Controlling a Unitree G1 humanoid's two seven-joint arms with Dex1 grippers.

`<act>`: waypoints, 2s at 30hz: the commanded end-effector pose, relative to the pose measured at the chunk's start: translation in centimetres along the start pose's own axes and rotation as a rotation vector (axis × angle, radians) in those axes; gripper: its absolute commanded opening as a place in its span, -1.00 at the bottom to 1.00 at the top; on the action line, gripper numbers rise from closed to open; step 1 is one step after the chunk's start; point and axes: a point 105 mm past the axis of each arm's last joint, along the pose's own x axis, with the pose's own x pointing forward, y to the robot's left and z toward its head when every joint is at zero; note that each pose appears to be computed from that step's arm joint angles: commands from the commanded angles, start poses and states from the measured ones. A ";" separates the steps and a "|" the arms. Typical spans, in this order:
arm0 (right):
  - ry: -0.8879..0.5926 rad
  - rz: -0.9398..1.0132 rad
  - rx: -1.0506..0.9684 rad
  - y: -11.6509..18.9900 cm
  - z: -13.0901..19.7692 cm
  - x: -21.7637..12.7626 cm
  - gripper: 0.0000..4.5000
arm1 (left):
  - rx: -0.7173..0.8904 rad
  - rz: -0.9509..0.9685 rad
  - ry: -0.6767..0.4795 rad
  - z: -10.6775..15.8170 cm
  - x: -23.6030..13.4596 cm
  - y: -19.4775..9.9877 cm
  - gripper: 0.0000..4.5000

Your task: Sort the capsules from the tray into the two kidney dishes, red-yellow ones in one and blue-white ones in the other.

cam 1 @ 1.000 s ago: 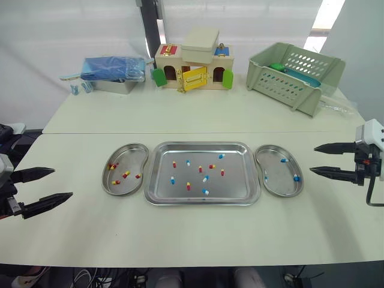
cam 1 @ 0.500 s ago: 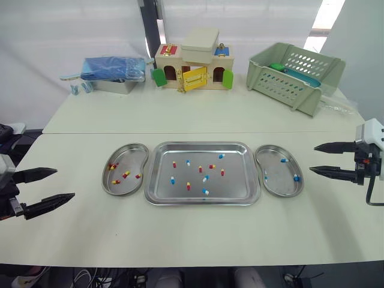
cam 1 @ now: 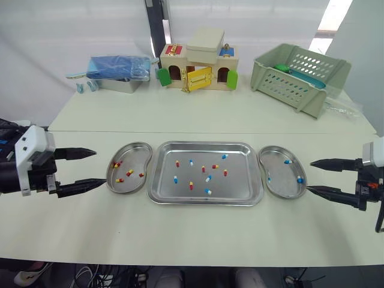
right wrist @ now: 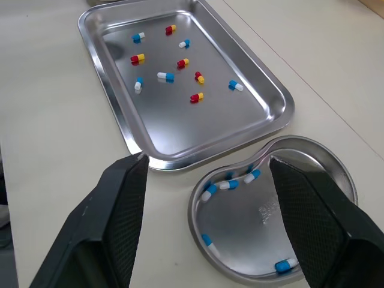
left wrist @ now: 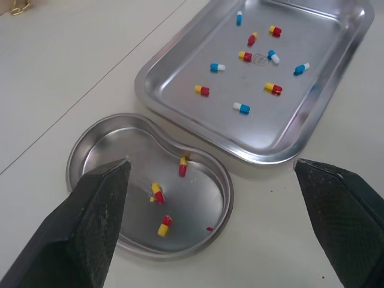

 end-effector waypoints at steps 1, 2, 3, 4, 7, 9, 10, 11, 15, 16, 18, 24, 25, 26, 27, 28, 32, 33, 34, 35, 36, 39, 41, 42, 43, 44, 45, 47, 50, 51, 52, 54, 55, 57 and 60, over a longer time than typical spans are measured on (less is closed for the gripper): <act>-0.054 -0.040 -0.067 0.1 2.2 -0.2 0.50 | 0.037 -0.012 0.004 0.7 0.3 0.5 1.00; -0.070 -0.043 -0.075 0.1 2.7 0.0 0.50 | 0.039 -0.020 -0.002 0.8 0.5 0.4 1.00; -0.078 -0.040 -0.082 0.0 3.1 0.2 0.50 | 0.038 -0.028 -0.009 0.8 0.7 0.2 1.00; -0.082 -0.029 -0.090 0.0 3.3 0.5 0.50 | 0.038 -0.032 -0.016 0.9 0.9 0.0 1.00; -0.092 0.006 -0.107 -0.2 3.9 1.3 0.50 | 0.036 -0.025 -0.026 1.1 0.7 -0.7 1.00; -0.098 0.033 -0.117 -0.6 4.1 1.8 0.50 | 0.031 -0.008 -0.034 1.1 0.2 -1.2 1.00; -0.101 0.046 -0.122 -0.8 4.2 2.1 0.50 | 0.023 0.002 -0.049 1.4 -0.1 -1.4 1.00; -0.102 0.054 -0.125 -1.0 4.3 2.3 0.50 | 0.016 0.008 -0.060 1.6 -0.3 -1.6 1.00; -0.119 0.151 -0.152 -1.5 4.6 4.5 0.50 | -0.019 0.053 -0.096 2.1 -2.0 -3.4 1.00; -0.125 0.177 -0.156 -1.5 4.7 5.1 0.50 | -0.029 0.059 -0.102 2.1 -2.3 -3.9 1.00; -0.126 0.216 -0.170 -1.6 4.8 6.0 0.50 | -0.041 0.067 -0.095 2.0 -2.8 -5.0 1.00; -0.127 0.334 -0.204 -1.5 4.9 8.2 0.50 | -0.081 0.121 -0.059 1.5 -4.3 -7.3 1.00; -0.127 0.350 -0.211 -1.4 5.0 8.5 0.50 | -0.085 0.134 -0.052 1.4 -4.6 -7.6 1.00; -0.127 0.360 -0.215 -1.4 5.0 8.7 0.50 | -0.089 0.142 -0.047 1.3 -4.8 -7.8 1.00; -0.129 0.371 -0.218 -1.4 5.0 8.9 0.50 | -0.093 0.152 -0.043 1.3 -5.0 -8.0 1.00; -0.130 0.380 -0.223 -1.3 5.0 9.1 0.50 | -0.096 0.160 -0.041 1.2 -5.1 -8.1 1.00; -0.137 0.401 -0.242 -1.0 5.3 10.2 0.50 | -0.106 0.175 -0.035 0.8 -5.1 -8.6 1.00; -0.141 0.405 -0.246 -0.8 5.5 10.7 0.50 | -0.109 0.177 -0.033 0.7 -5.1 -8.6 1.00; -0.150 0.406 -0.253 -0.7 5.9 11.4 0.50 | -0.113 0.181 -0.027 0.5 -5.0 -8.6 1.00; -0.155 0.408 -0.257 -0.6 6.2 12.1 0.50 | -0.116 0.183 -0.020 0.2 -5.0 -8.5 1.00; -0.165 0.414 -0.265 -0.4 6.5 12.7 0.50 | -0.119 0.186 -0.013 -0.1 -5.1 -8.5 1.00; -0.181 0.433 -0.251 0.1 7.4 15.2 0.50 | -0.121 0.185 -0.004 -0.7 -4.9 -8.3 1.00; -0.172 0.432 -0.254 0.5 8.0 17.1 0.50 | -0.113 0.191 -0.016 -0.6 -4.8 -7.9 1.00; -0.168 0.437 -0.257 0.8 8.2 17.9 0.50 | -0.108 0.195 -0.022 -0.5 -4.7 -7.7 1.00; -0.140 0.437 -0.265 1.2 8.4 19.2 0.50 | -0.104 0.195 -0.026 -0.5 -4.6 -7.4 1.00; -0.124 0.435 -0.281 1.6 8.7 20.3 0.50 | -0.102 0.193 -0.026 -0.5 -4.6 -7.3 1.00; -0.112 0.432 -0.293 1.8 8.9 21.0 0.50 | -0.101 0.192 -0.026 -0.6 -4.5 -7.2 1.00; -0.061 0.440 -0.305 2.8 9.2 22.9 0.50 | -0.098 0.189 -0.027 -0.6 -4.4 -7.0 1.00; -0.020 0.429 -0.297 3.8 9.5 25.1 0.50 | -0.094 0.185 -0.025 -0.8 -4.2 -6.9 1.00; -0.003 0.416 -0.291 3.9 9.4 25.7 0.50 | -0.093 0.182 -0.024 -0.8 -4.1 -6.9 1.00; 0.010 0.406 -0.280 4.2 9.4 26.3 0.50 | -0.092 0.181 -0.023 -0.8 -4.0 -7.0 1.00; 0.025 0.397 -0.269 4.8 9.2 27.3 0.50 | -0.090 0.180 -0.023 -0.9 -3.9 -7.0 1.00; 0.027 0.395 -0.268 5.1 9.1 27.6 0.50 | -0.090 0.180 -0.024 -0.9 -3.9 -7.0 1.00; 0.037 0.389 -0.263 5.7 8.7 28.4 0.50 | -0.089 0.181 -0.024 -0.8 -3.8 -7.1 1.00; 0.067 0.354 -0.245 6.0 7.9 29.5 0.50 | -0.089 0.182 -0.024 -0.8 -3.7 -7.2 1.00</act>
